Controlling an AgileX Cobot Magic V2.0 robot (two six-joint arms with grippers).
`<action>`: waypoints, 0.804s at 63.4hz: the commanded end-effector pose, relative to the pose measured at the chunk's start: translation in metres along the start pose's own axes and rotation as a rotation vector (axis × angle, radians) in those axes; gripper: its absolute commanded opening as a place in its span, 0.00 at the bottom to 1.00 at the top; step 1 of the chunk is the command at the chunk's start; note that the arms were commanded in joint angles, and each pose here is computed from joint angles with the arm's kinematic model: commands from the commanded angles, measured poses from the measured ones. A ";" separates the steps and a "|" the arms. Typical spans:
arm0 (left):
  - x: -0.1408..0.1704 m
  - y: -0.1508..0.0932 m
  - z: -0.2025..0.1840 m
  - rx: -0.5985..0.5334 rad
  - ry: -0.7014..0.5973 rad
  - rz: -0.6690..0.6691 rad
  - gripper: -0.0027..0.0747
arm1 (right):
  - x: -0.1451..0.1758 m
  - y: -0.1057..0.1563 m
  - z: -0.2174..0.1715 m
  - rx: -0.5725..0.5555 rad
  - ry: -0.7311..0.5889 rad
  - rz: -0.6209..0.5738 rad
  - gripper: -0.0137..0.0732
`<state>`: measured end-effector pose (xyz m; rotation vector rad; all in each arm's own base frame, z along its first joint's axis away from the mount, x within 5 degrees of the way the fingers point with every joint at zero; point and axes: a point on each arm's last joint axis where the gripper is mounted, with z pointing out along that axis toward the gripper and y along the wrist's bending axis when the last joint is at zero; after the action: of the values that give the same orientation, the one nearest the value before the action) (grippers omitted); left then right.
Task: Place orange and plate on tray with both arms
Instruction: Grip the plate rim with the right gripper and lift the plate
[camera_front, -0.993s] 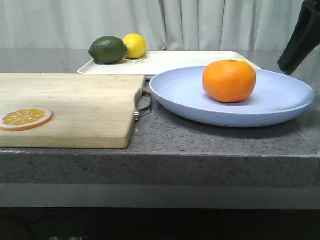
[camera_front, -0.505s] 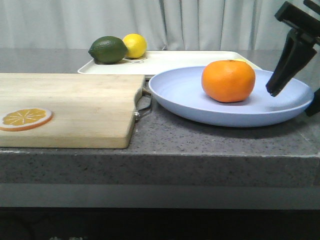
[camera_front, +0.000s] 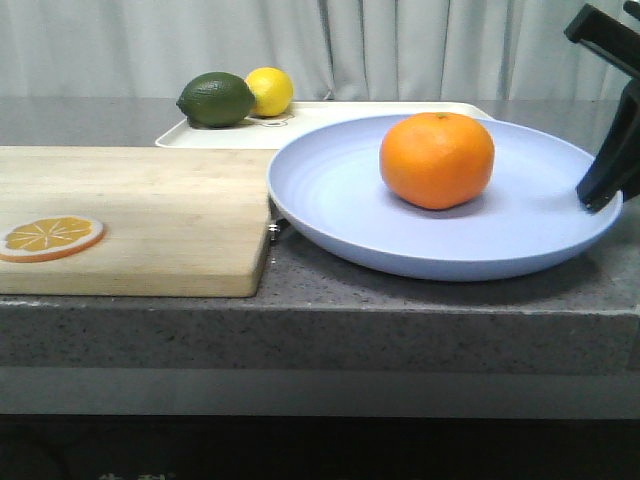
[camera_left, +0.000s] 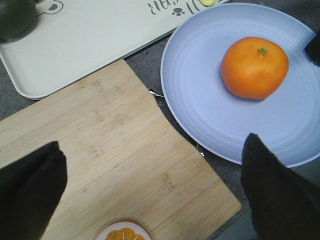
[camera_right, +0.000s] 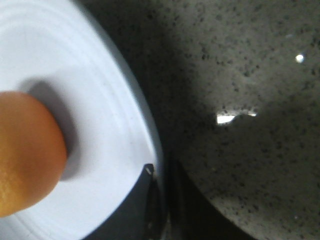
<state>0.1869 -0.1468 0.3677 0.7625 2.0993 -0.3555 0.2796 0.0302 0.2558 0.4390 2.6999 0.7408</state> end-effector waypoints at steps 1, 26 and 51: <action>-0.015 0.001 -0.014 -0.007 -0.125 -0.008 0.92 | -0.006 0.007 -0.017 -0.049 -0.051 0.016 0.13; -0.015 0.001 -0.014 -0.008 -0.128 -0.008 0.92 | -0.027 0.025 -0.042 -0.088 -0.105 -0.037 0.09; -0.016 0.001 -0.014 -0.008 -0.137 -0.008 0.92 | -0.097 0.061 -0.043 -0.142 -0.110 -0.093 0.09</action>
<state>0.1871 -0.1470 0.3680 0.7609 2.0950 -0.3567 0.3538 0.0196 0.3080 0.3297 2.6624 0.7849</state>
